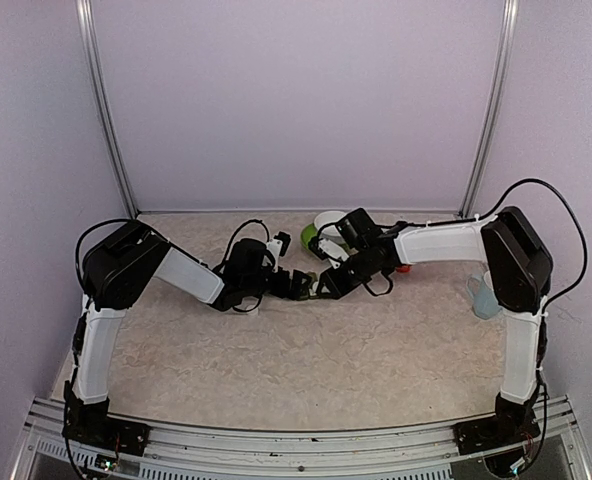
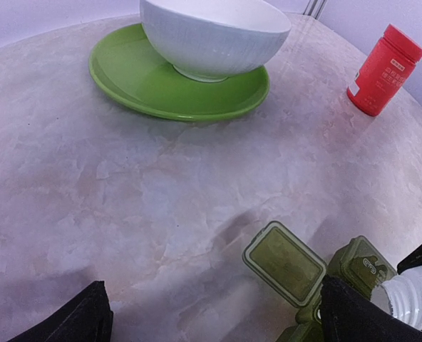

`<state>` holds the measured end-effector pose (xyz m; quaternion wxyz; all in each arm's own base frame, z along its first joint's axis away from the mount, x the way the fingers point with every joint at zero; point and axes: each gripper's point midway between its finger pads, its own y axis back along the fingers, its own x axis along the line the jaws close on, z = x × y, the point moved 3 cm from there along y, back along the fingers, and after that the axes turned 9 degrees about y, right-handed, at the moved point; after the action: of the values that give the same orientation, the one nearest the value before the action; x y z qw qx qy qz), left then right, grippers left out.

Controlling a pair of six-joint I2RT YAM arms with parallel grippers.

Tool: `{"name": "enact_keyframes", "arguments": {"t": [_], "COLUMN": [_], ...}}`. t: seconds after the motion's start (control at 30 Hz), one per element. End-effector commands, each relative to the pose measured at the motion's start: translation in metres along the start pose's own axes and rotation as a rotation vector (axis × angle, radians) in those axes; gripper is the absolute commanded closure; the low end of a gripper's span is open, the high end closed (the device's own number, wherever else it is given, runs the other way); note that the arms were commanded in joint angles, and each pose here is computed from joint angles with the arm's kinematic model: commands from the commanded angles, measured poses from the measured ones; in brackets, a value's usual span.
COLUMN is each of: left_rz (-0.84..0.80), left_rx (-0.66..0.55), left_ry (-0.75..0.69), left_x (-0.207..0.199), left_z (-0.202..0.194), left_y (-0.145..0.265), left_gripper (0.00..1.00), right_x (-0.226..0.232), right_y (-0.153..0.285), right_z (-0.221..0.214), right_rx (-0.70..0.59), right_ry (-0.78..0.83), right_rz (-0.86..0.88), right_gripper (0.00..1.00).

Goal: Sort the pills into containers
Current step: Pour the pill into the compartment of the pill container.

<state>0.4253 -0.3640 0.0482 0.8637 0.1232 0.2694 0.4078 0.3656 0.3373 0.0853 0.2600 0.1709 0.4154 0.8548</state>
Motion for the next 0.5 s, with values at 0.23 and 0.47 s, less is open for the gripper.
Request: {"name": "enact_keyframes", "arguments": {"t": [0.23,0.47], "left_rz": [0.012,0.013], "left_rx": [-0.008,-0.008], "left_ry": [0.001,0.001], "left_x": [0.0061,0.0059], "left_z": [-0.0014,-0.0020], "left_y": [-0.0017,-0.0015], "left_gripper": [0.01,0.01], "right_x": [0.0069,0.0113], "right_y": [0.0176,0.0196], "right_z": [0.0137,0.0126], "right_rx": [-0.201,-0.298], "right_ry": [0.069,0.087], "right_rz": [-0.023,-0.012], "right_gripper": [0.81,0.82]}}
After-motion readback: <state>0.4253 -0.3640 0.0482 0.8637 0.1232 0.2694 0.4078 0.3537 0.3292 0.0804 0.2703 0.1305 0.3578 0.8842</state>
